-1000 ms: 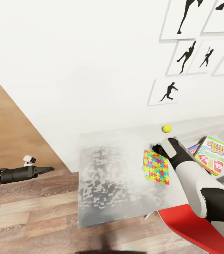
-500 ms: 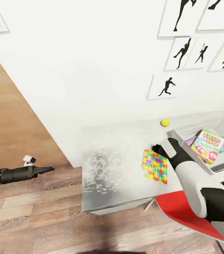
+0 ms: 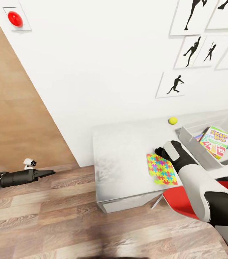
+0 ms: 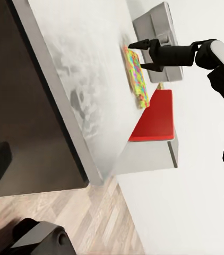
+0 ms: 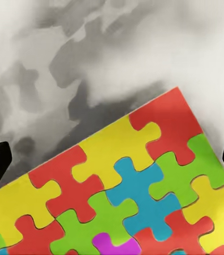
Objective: Put all the toys in the child's room - the three board games (two on the bed and one on the table), the two jigsaw puzzles on the table, and the tennis ball on the table - inside the toy box on the table in the child's room.
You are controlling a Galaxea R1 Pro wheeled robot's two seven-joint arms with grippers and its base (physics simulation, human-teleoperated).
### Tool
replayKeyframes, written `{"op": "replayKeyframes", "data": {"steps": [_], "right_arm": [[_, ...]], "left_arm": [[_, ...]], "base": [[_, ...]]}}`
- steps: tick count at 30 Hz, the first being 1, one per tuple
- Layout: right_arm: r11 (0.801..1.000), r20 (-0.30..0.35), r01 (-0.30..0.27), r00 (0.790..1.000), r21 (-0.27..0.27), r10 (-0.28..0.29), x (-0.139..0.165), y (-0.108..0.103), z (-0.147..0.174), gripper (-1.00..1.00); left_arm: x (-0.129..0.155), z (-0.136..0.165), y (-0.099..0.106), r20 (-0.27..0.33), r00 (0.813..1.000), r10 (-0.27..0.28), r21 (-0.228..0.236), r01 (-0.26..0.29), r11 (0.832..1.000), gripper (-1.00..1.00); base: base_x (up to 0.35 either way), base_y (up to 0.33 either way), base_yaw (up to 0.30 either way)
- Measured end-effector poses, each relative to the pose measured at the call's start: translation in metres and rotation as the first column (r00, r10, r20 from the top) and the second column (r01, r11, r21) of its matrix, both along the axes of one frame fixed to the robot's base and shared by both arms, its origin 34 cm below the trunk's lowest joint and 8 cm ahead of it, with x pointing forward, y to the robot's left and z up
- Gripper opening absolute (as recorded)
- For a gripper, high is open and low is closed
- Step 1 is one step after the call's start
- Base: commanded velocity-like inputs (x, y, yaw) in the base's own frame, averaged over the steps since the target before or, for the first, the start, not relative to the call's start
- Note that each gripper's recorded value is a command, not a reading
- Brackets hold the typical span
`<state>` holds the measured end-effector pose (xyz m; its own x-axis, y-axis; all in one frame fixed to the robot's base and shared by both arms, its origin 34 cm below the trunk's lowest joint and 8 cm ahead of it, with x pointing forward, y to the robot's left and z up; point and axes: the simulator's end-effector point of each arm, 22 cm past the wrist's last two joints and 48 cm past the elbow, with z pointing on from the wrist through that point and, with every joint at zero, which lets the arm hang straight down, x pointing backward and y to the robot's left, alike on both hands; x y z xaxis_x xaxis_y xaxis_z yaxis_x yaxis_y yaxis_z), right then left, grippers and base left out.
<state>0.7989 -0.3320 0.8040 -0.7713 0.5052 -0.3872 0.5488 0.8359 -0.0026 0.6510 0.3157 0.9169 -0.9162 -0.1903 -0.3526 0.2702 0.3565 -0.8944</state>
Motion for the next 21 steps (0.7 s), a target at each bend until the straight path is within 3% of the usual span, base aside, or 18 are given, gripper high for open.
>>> {"op": "replayKeyframes", "data": {"steps": [21], "right_arm": [[1.0, 0.002, -0.001, 1.0, 0.001, 0.001, 0.0006, 0.0003, 0.0006, 1.0]], "left_arm": [[0.0001, 0.0003, 0.0005, 0.001, 1.0, 0.0, 0.001, 0.0, 1.0, 1.0]], "base": [[-0.07, 0.023, 0.0]]}}
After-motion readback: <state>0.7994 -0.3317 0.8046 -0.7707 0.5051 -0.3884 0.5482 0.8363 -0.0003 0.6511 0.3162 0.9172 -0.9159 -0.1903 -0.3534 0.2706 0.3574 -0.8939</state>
